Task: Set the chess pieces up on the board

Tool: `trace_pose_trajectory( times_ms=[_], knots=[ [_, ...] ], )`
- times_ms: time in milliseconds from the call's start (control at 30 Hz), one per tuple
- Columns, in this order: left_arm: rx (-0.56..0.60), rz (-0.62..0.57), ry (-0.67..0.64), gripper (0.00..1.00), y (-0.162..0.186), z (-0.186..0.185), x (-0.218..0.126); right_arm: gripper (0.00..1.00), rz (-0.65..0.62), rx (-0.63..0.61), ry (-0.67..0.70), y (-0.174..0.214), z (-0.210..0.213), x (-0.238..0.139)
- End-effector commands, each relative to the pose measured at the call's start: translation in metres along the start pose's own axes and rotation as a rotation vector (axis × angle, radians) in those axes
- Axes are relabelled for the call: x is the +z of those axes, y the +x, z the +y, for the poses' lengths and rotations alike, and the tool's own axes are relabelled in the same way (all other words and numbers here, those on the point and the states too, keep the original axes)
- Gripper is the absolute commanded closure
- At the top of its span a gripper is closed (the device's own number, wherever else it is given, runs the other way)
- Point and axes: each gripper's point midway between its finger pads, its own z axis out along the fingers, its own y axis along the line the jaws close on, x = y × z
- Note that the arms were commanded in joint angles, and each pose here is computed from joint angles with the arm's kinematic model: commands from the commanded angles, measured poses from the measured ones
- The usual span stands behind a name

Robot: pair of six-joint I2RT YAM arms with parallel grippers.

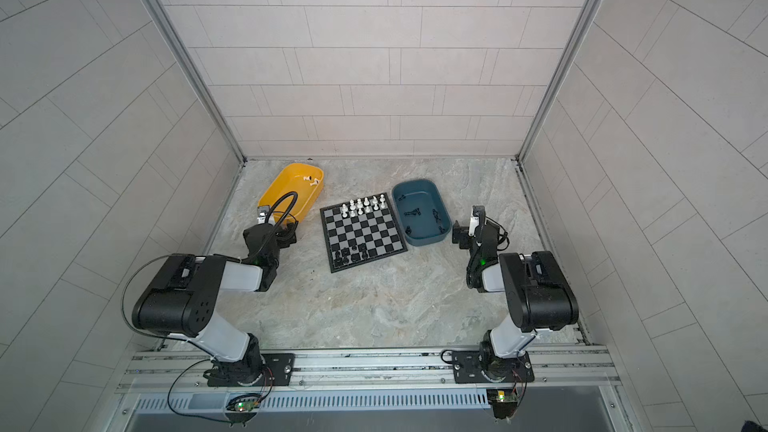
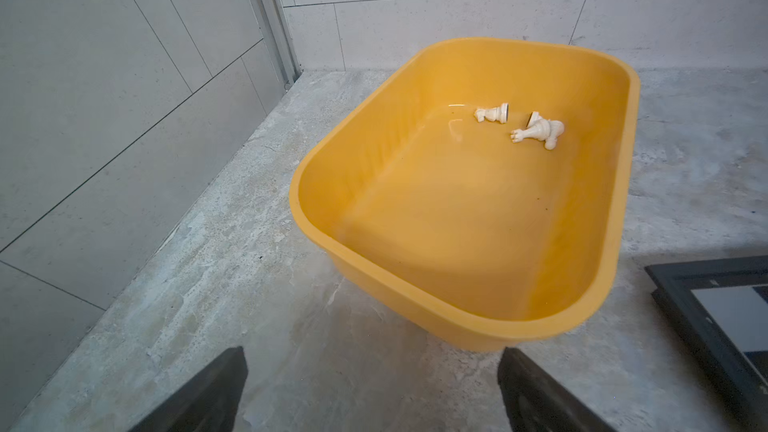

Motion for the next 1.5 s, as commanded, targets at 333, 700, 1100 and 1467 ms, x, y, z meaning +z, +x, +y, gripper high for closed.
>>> trace_pose_trajectory(
  times_ms=[333, 700, 1100, 1467],
  knots=[
    [-0.009, -0.022, 0.005, 0.00, -0.010, -0.001, 0.001, 0.01, -0.011, -0.051, 0.033, -0.007, 0.003, -0.001],
    [-0.008, -0.024, 0.006, 0.00, -0.010, -0.002, 0.001, 0.01, -0.012, -0.056, 0.036, -0.008, 0.003, -0.001],
    [-0.017, -0.025, 0.006, 0.00, -0.010, 0.001, 0.001, 0.01, -0.013, -0.044, 0.029, -0.008, 0.002, -0.001],
    [-0.033, -0.021, -0.094, 0.00, -0.037, 0.021, -0.014, 0.01, -0.022, -0.032, 0.233, -0.047, -0.026, -0.027]
  ],
)
